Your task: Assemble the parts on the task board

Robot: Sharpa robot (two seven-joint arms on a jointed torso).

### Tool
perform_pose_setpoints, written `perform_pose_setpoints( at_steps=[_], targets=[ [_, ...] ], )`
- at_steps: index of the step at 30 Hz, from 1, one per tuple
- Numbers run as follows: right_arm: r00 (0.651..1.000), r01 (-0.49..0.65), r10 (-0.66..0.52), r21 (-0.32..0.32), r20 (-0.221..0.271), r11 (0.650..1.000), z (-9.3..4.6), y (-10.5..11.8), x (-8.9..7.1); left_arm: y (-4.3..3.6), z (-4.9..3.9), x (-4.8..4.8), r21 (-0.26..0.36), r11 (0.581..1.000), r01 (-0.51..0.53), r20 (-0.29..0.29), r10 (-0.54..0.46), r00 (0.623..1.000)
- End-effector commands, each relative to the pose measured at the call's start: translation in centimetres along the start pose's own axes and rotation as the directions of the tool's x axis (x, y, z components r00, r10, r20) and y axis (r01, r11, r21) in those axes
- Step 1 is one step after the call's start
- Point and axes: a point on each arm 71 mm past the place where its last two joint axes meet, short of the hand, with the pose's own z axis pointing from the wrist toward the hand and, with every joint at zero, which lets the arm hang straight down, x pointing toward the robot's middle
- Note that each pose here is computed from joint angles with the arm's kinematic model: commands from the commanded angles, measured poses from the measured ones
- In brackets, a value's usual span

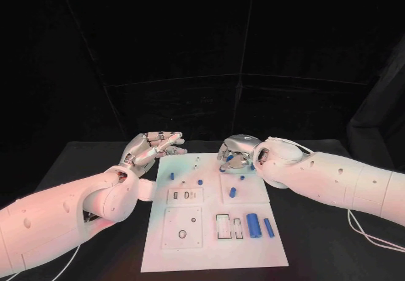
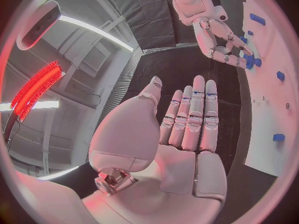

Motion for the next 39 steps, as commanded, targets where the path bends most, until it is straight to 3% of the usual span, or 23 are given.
perform_pose_setpoints(
  at_steps=[1, 39],
  targets=[
    [0.997, 0.066, -0.066, 0.015, -0.039, 0.998, 0.14, 0.02, 0.09, -0.15, -0.04, 0.19, 0.002, 1.0, 0.011, -0.026, -0.011, 1.0],
    [0.992, 0.077, -0.074, 0.026, -0.105, 0.997, 0.95, 0.08, 0.7, -0.2, -0.3, -0.49, -0.015, 1.0, 0.008, -0.024, -0.008, 1.0]
  ],
)
